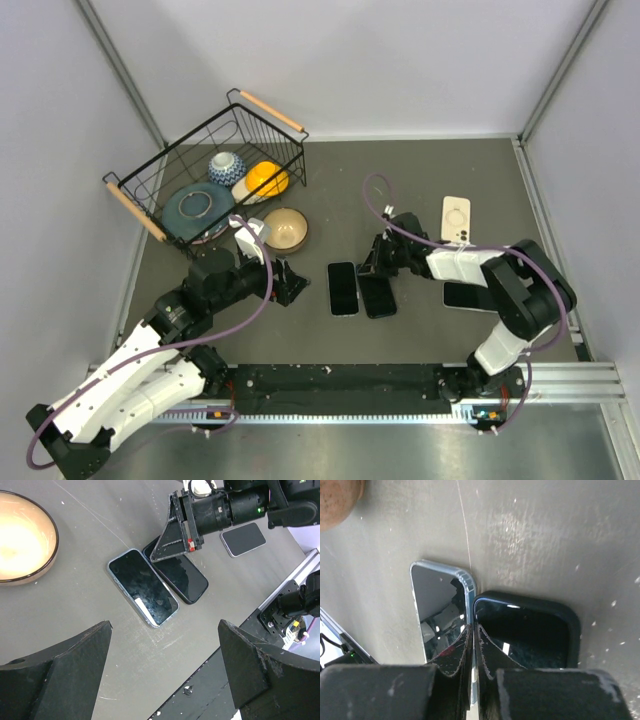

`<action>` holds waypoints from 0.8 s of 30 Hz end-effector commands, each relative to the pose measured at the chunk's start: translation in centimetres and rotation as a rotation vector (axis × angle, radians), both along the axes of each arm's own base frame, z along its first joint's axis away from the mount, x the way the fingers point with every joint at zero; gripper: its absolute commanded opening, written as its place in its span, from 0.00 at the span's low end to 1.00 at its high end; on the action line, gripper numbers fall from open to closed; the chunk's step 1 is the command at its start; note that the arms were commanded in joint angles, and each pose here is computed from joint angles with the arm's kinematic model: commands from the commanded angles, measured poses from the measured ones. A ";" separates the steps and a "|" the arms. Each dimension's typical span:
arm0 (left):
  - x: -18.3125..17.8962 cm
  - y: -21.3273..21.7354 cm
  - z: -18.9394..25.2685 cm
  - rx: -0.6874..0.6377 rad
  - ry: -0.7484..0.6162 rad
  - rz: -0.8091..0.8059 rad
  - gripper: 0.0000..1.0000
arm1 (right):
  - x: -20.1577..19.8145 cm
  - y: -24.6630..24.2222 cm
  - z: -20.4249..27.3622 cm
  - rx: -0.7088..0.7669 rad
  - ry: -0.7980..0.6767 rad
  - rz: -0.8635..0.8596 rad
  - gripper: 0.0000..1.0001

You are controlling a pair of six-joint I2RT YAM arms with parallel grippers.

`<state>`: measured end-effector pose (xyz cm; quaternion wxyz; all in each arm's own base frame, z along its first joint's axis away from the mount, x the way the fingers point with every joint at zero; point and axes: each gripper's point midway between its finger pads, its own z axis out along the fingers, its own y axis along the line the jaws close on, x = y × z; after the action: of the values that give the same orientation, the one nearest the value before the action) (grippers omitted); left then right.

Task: Put the phone into the phone case

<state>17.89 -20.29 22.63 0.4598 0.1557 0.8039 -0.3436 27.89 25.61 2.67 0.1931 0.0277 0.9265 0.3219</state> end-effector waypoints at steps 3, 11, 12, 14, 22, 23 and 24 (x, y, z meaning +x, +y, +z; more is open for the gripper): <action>0.1 0.3 1.5 -0.031 -0.050 0.012 0.93 | -5.4 -5.8 -6.5 -0.270 0.136 -0.087 0.03; -0.4 0.7 1.9 -0.035 -0.057 0.010 0.93 | -2.0 -5.8 -1.5 -0.313 0.017 -0.076 0.11; -0.5 0.8 2.0 -0.032 -0.056 0.008 0.94 | -1.3 -6.4 0.2 -0.321 -0.022 -0.099 0.13; -0.6 1.2 1.7 0.000 -0.038 0.016 0.95 | -0.5 -8.4 2.3 -0.351 -0.052 -0.172 0.28; 1.1 3.8 0.6 0.027 -0.042 0.205 0.99 | -0.3 -17.0 9.6 -0.325 -0.155 -0.658 0.99; 1.1 4.0 0.7 0.019 -0.049 0.213 0.99 | -0.4 -17.7 10.1 -0.329 -0.165 -0.694 0.99; 1.2 4.0 0.7 0.016 -0.055 0.219 0.99 | -0.4 -18.3 10.5 -0.334 -0.175 -0.723 0.99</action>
<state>18.04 -17.42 22.26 0.4788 0.1170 0.8188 -0.2944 28.42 10.98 11.86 0.3495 0.2164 0.9006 0.1409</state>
